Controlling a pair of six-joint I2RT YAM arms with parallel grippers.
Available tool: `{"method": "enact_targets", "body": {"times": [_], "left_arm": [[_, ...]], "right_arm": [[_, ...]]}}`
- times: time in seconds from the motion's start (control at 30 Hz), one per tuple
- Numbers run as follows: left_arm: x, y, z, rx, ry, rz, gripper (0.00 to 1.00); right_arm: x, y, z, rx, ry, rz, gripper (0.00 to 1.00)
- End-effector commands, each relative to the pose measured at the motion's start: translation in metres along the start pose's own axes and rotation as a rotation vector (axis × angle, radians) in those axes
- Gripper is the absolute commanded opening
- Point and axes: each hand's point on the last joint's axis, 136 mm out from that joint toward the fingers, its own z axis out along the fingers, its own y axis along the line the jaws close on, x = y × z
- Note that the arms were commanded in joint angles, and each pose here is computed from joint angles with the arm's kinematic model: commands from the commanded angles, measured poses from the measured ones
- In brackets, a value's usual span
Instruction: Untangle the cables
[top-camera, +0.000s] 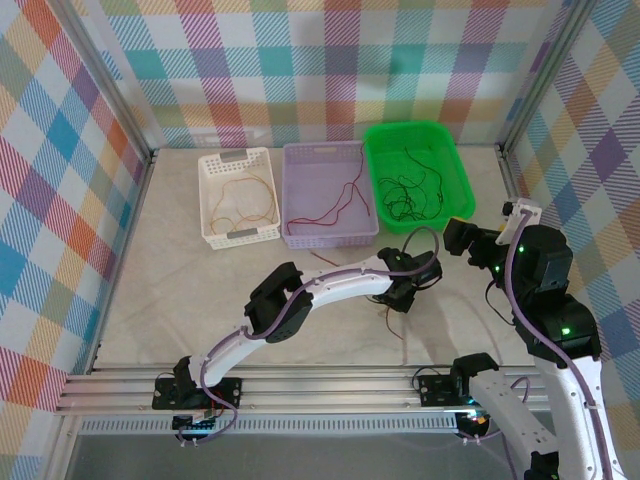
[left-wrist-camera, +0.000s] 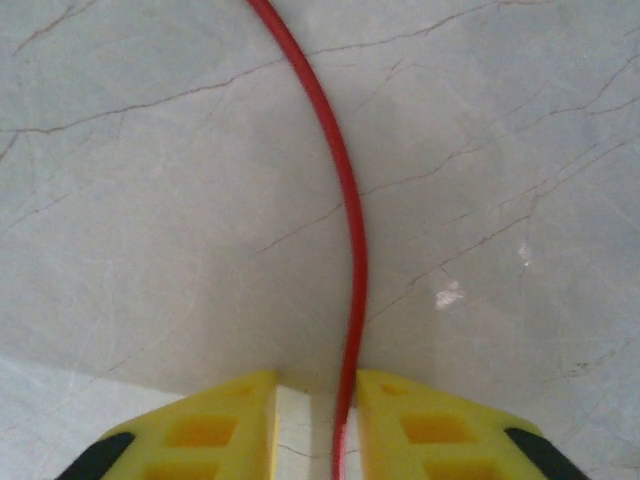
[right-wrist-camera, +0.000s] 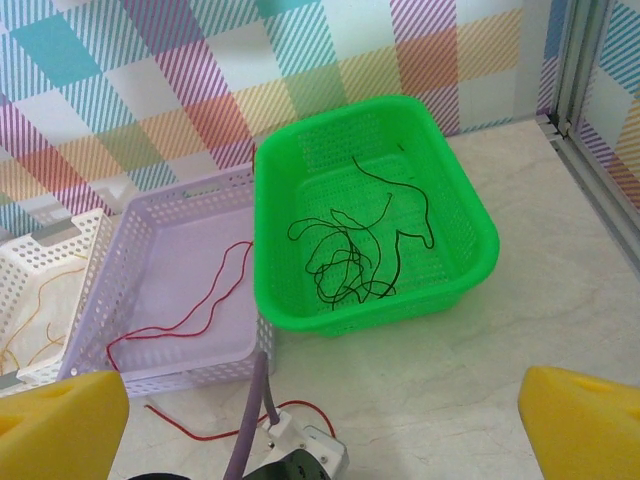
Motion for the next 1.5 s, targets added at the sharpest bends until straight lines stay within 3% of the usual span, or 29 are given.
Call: {"method": "enact_targets", "body": {"times": [0.0,0.2,0.4,0.77,1.1,1.47], "left_arm": [[0.028,-0.010,0.032,0.026,0.093,0.004,0.18],[0.029,-0.010,0.028,0.033,0.091,-0.005,0.00],[0.018,-0.011,-0.001,0.067,0.035,-0.024,0.00],[-0.008,-0.007,-0.099,0.167,-0.146,-0.061,0.00],[-0.015,0.007,-0.156,0.196,-0.258,-0.075,0.00],[-0.035,0.033,-0.259,0.212,-0.461,-0.065,0.00]], "right_arm": [[-0.008,0.003,-0.009,-0.019,-0.028,0.025,1.00],[-0.008,0.003,-0.010,-0.019,-0.025,0.029,1.00],[-0.004,0.002,-0.009,-0.014,-0.014,0.030,1.00],[0.010,-0.002,-0.005,-0.008,0.016,0.044,1.00],[0.025,-0.004,-0.002,-0.006,0.052,0.055,1.00],[0.044,-0.012,-0.001,0.013,0.083,0.065,1.00]]}}
